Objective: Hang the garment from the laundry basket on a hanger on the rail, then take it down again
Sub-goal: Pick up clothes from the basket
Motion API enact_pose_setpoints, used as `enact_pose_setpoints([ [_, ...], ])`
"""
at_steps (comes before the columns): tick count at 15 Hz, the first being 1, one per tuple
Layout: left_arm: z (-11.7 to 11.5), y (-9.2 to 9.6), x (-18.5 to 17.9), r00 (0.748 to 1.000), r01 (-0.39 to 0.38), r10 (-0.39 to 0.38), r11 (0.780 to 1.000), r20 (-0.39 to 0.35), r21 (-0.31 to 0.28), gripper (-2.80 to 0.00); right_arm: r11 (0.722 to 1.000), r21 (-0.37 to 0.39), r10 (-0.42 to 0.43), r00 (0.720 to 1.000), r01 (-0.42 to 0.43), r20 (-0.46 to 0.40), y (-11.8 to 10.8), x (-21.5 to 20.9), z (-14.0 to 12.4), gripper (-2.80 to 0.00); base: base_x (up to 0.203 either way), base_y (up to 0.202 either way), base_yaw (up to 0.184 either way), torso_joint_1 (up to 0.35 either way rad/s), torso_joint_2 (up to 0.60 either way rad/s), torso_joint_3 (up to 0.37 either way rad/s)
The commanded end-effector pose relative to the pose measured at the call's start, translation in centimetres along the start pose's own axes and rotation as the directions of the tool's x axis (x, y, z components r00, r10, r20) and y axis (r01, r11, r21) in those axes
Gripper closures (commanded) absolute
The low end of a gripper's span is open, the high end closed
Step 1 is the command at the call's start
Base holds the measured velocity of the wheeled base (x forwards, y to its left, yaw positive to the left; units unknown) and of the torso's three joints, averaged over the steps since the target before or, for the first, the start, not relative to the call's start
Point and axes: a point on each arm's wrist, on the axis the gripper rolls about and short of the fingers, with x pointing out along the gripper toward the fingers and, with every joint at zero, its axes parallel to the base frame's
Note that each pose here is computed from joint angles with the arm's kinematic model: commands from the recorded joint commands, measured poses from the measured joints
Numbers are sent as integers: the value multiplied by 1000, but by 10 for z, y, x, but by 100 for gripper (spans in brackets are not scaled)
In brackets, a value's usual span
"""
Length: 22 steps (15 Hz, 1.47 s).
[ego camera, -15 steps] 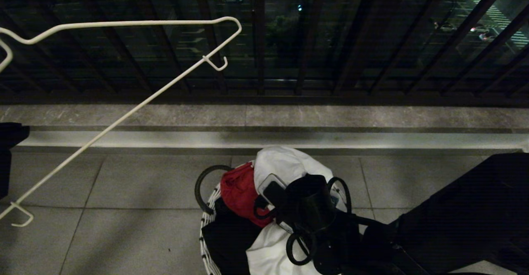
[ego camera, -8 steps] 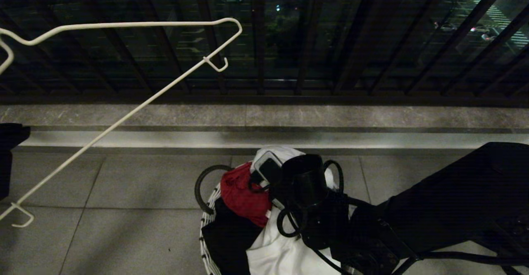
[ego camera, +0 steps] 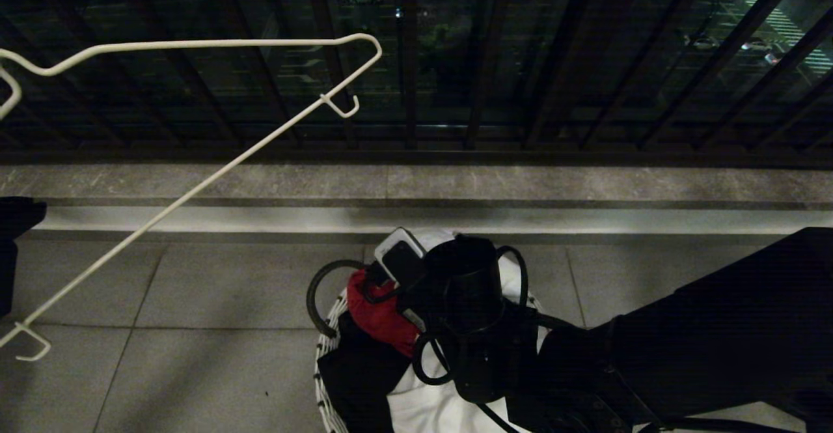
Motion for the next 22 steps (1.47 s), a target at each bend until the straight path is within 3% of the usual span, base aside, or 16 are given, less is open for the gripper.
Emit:
enact_pose_setpoints([
  [1,0,0,0,1000,-1,1,1000,-2,3,0,1000,7,-5,1000,5,5,-1,-2,1,-280,0,0,0,0,0,0],
  [5,0,0,0,1000,-1,1,1000,-1,2,0,1000,18,-21,1000,20,21,-3,-5,-3,-280,0,0,0,0,0,0],
  [11,0,1,-1,1000,-2,2,1000,2,0,0,997,36,-74,997,74,-1,-32,-10,-8,-280,0,0,0,0,0,0],
  [20,0,1,-2,1000,-4,4,1000,5,-2,0,994,34,-107,993,108,-40,-44,-1,-20,-280,0,0,0,0,0,0],
  [22,0,1,-2,1000,-4,4,1000,5,-1,0,989,35,-141,988,144,-70,-56,8,-28,-280,0,0,0,0,0,0],
])
